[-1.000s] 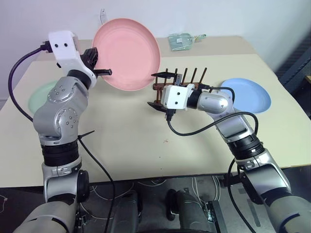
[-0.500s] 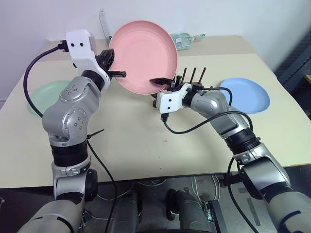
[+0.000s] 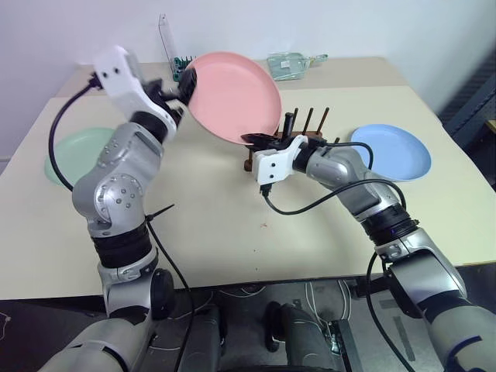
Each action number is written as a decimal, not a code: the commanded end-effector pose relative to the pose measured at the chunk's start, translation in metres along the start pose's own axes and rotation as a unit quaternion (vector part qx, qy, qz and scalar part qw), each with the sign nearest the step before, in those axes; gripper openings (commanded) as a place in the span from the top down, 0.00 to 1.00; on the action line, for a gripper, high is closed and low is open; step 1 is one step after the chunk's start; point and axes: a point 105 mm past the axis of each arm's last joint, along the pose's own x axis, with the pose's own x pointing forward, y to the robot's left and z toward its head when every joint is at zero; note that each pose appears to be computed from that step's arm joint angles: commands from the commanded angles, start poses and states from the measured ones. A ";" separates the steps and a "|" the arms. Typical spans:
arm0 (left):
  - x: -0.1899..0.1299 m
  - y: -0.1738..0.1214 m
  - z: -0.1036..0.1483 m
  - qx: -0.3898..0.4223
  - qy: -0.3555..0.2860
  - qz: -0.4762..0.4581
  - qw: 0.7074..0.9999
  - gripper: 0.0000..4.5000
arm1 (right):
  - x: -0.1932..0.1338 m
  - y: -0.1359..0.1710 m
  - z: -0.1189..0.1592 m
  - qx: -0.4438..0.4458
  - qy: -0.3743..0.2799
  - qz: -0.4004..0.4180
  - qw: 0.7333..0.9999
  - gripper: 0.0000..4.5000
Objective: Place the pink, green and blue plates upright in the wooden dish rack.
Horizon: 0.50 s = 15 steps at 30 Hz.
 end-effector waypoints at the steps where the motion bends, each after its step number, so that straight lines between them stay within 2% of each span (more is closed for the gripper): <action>1: -0.004 0.022 0.015 0.085 -0.026 0.029 0.996 0.11 | -0.029 -0.058 -0.009 0.079 0.001 -0.117 0.990 1.00; 2: -0.006 0.026 0.007 0.129 -0.007 0.022 0.991 0.11 | -0.037 -0.070 -0.012 0.127 -0.005 -0.143 0.981 1.00; 4: -0.010 0.027 -0.011 0.159 0.031 -0.009 0.987 0.11 | -0.049 -0.087 -0.015 0.238 -0.026 -0.184 0.953 1.00; 5: -0.015 0.024 -0.022 0.179 0.052 -0.041 0.982 0.11 | -0.057 -0.097 -0.017 0.311 -0.043 -0.205 0.927 1.00; 8: -0.040 0.011 -0.070 0.234 0.132 -0.160 0.950 0.11 | -0.084 -0.118 -0.027 0.521 -0.110 -0.245 0.810 1.00; 9: -0.046 0.009 -0.079 0.233 0.146 -0.183 0.944 0.11 | -0.089 -0.118 -0.029 0.555 -0.120 -0.242 0.786 1.00; 10: -0.056 0.006 -0.093 0.228 0.173 -0.216 0.933 0.11 | -0.092 -0.112 -0.034 0.580 -0.110 -0.237 0.772 1.00; 12: -0.076 -0.003 -0.112 0.224 0.204 -0.279 0.911 0.11 | -0.096 -0.101 -0.043 0.602 -0.083 -0.228 0.760 1.00; 14: -0.085 -0.008 -0.118 0.217 0.212 -0.308 0.902 0.11 | -0.099 -0.097 -0.046 0.610 -0.070 -0.227 0.756 1.00; 15: -0.094 -0.011 -0.125 0.208 0.228 -0.329 0.892 0.11 | -0.101 -0.095 -0.050 0.624 -0.069 -0.230 0.743 1.00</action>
